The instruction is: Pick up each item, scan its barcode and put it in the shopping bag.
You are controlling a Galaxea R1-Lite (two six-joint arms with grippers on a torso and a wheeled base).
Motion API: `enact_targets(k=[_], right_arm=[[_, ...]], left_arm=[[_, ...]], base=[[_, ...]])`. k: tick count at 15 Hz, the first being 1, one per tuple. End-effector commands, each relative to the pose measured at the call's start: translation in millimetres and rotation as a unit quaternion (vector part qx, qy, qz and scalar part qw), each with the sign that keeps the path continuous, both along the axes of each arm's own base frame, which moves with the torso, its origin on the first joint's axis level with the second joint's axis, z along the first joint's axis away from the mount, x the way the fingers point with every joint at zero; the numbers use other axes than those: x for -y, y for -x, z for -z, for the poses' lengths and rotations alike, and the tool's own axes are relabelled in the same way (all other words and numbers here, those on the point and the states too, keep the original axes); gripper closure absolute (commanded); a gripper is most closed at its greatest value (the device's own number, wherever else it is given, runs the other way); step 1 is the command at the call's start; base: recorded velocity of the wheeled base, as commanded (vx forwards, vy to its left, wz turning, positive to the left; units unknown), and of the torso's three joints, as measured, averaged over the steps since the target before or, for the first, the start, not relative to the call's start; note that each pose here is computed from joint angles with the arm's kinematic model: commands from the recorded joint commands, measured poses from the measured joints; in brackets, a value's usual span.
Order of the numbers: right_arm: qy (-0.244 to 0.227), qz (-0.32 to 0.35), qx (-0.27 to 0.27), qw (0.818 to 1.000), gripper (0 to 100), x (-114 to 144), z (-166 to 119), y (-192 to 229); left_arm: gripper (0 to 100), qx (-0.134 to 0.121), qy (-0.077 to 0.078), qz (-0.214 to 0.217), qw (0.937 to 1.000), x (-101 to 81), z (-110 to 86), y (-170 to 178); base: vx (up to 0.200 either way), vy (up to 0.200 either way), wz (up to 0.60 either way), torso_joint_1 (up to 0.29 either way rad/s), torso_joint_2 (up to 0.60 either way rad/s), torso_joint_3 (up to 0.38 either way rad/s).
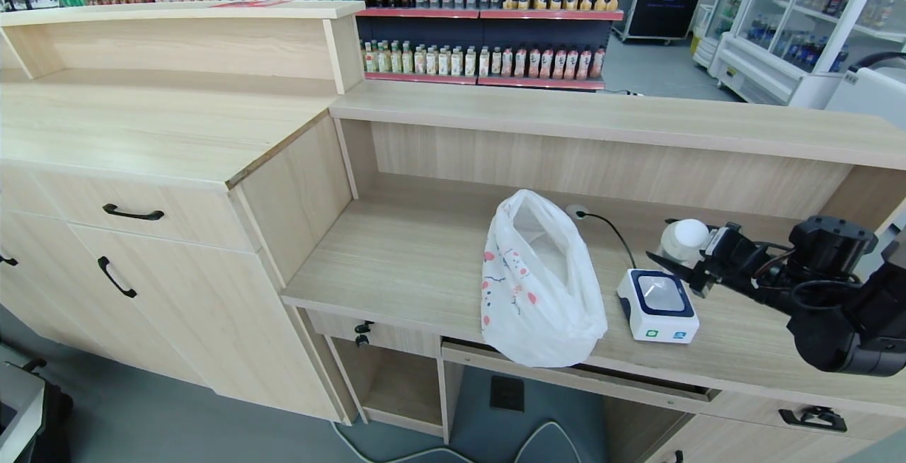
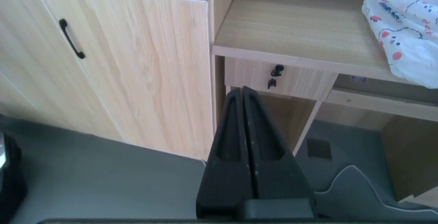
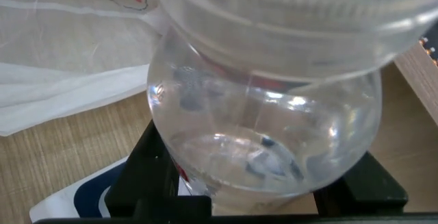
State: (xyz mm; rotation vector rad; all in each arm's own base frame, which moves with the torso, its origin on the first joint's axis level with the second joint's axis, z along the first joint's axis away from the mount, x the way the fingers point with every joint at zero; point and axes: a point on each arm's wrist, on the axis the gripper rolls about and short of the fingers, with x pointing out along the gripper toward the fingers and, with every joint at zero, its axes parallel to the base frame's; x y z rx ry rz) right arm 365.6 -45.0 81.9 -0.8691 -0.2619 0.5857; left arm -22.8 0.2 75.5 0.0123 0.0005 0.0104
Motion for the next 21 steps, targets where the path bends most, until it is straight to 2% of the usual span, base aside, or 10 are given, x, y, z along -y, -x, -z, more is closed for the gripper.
enact_targets(k=[1, 21], right_arm=[[-0.001, -0.005, -0.003, 1.000, 100, -0.6, 2.1, -0.9], [-0.003, -0.017, 0.002, 1.000, 100, -0.8, 7.2, -8.7]], left_arm=[[100, 0.000, 0.000, -0.001, 1.0000, 0.0, 0.0, 0.0], [100, 0.000, 0.000, 0.000, 1.0000, 0.0, 0.0, 0.0]], base=[[0.000, 0.000, 0.00, 0.000, 0.00, 0.000], [0.000, 0.000, 0.00, 0.000, 0.00, 0.000]])
